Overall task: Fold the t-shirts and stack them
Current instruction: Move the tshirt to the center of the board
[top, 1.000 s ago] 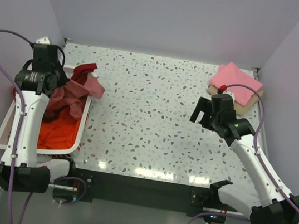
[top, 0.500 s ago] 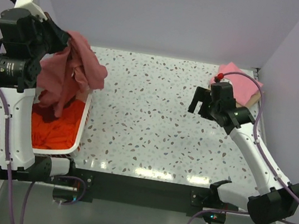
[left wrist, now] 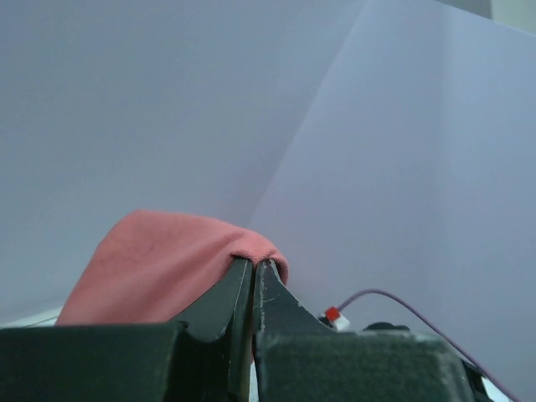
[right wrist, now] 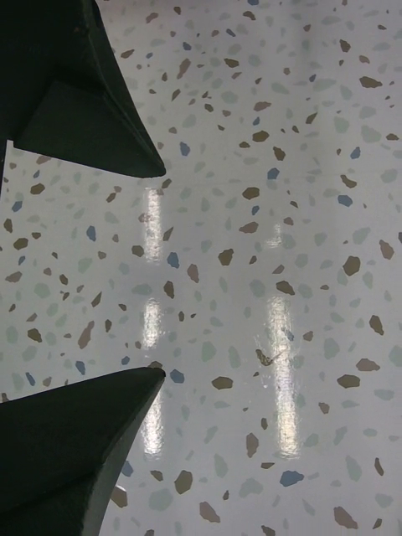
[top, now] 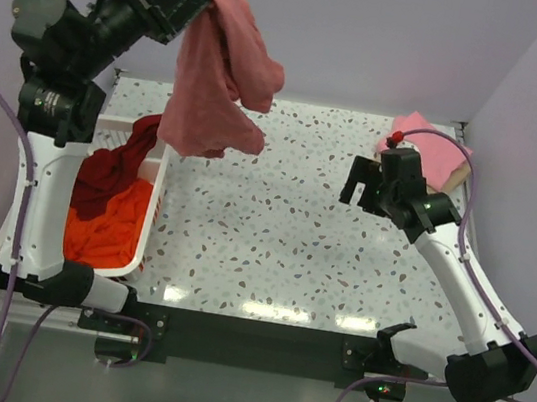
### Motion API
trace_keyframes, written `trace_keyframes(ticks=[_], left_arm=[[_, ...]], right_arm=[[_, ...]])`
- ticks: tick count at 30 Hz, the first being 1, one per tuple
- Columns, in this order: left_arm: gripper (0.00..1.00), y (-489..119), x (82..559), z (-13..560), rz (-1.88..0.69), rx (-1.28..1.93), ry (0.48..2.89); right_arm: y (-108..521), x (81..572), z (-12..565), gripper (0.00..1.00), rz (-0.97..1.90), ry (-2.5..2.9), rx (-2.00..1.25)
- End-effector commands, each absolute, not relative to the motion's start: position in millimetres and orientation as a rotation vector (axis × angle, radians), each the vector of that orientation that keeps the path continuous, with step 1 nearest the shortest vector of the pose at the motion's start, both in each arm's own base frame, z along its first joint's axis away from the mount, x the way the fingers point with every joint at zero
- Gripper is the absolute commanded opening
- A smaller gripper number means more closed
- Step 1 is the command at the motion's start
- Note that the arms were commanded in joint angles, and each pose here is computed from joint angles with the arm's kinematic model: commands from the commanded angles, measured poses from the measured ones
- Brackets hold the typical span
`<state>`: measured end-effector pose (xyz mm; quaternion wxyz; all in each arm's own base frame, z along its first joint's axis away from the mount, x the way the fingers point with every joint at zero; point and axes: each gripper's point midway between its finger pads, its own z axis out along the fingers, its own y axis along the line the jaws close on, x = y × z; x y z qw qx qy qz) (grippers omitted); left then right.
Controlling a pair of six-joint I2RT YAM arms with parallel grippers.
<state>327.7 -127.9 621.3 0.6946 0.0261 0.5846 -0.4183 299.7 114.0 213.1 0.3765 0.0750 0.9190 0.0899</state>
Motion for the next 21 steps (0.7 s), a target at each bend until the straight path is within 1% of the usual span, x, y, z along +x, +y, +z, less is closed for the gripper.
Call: trace_keyframes(ticks=[1, 2, 4, 6, 7, 9, 10, 11, 12, 13, 14, 15, 16, 17, 20, 21], left_arm=[[0.0, -187, 316, 629, -1.093, 0.201, 1.246], [0.0, -210, 314, 619, -1.13, 0.228, 1.273], [0.0, -236, 320, 586, -1.159, 0.243, 1.368], [0.0, -265, 316, 556, -1.187, 0.283, 1.455], [0.0, -276, 322, 527, -1.188, 0.286, 1.53], [0.04, -286, 325, 490, -1.159, 0.292, 1.616], [0.06, -287, 335, 449, -1.122, 0.266, 1.716], [0.09, -283, 342, 427, -1.066, 0.247, 1.767], [0.23, -271, 357, 394, -0.946, 0.164, 1.859], [0.25, -266, 368, 356, -0.861, 0.135, 1.953], [0.4, -259, 376, 333, -0.777, 0.116, 2.016], [0.5, -247, 380, 306, -0.667, 0.078, 2.102], [0.6, -245, 384, 292, -0.623, 0.085, 2.143], [0.73, -246, 388, 271, -0.577, 0.107, 2.197], [0.84, -255, 377, 253, -0.537, 0.168, 2.249], [0.85, -256, 375, 250, -0.516, 0.172, 2.247]], right_arm=[[100, 293, 227, 0.99, 0.183, 2.308, 0.211], [97, 292, 228, 0.99, 0.165, 2.302, 0.225], [92, 289, 231, 0.99, 0.145, 2.295, 0.234], [81, 284, 231, 0.99, 0.086, 2.29, 0.26], [77, 282, 232, 0.99, 0.068, 2.285, 0.27], [66, 276, 235, 0.99, 0.03, 2.257, 0.297], [64, 273, 234, 0.99, 0.023, 2.254, 0.3], [61, 270, 237, 0.99, 0.023, 2.238, 0.298], [59, 266, 229, 0.99, 0.009, 2.256, 0.296], [57, 263, 226, 0.99, 0.0, 2.264, 0.295], [56, 259, 218, 0.99, -0.008, 2.285, 0.291], [56, 255, 211, 0.99, -0.012, 2.309, 0.286], [60, 252, 206, 0.99, 0.006, 2.333, 0.275], [62, 250, 200, 0.99, 0.014, 2.351, 0.27], [74, 240, 170, 0.98, 0.065, 2.46, 0.215], [76, 239, 161, 0.98, 0.069, 2.492, 0.202]])
